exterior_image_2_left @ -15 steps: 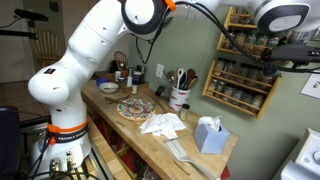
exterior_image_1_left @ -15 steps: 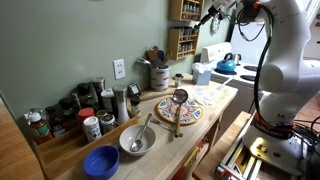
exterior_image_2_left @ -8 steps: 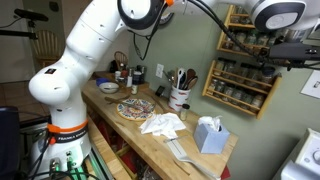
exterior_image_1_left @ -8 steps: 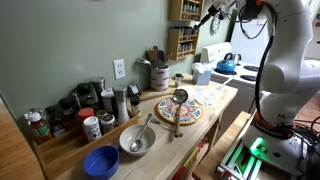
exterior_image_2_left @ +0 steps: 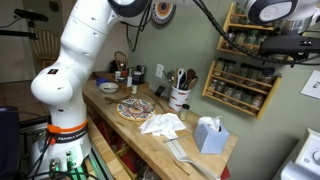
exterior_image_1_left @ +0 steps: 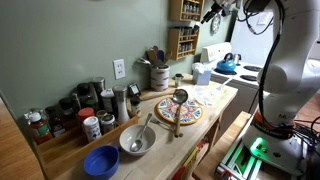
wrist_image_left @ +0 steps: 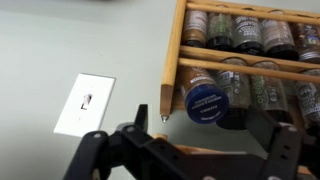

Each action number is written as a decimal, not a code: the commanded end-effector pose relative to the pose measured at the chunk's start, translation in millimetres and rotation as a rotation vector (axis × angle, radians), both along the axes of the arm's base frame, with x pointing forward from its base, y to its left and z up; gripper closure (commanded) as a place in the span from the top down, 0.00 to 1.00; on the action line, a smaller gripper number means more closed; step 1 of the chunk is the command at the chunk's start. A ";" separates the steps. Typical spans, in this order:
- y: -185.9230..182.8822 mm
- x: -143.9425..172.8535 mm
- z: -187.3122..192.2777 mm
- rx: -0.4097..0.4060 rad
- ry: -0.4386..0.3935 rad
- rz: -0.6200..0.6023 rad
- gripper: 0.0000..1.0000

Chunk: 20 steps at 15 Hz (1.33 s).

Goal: Move a bottle from the bottom rack to the counter

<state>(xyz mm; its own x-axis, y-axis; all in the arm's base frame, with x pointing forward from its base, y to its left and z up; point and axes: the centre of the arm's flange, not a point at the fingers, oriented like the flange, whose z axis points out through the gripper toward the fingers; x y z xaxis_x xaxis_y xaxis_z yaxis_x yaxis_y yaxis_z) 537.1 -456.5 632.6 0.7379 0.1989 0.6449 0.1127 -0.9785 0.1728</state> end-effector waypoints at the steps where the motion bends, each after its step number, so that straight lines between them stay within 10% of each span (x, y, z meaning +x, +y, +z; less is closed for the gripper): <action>1: 1.9 -1.0 0.7 0.005 0.000 -0.007 1.00; 20: 36.2 26.5 -27.9 -0.054 0.004 0.010 1.00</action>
<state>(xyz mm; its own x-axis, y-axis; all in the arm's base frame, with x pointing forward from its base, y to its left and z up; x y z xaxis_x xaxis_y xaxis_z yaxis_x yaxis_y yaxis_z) 565.7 -426.2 615.2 0.7308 0.2259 0.6442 0.1198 -0.9715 0.2047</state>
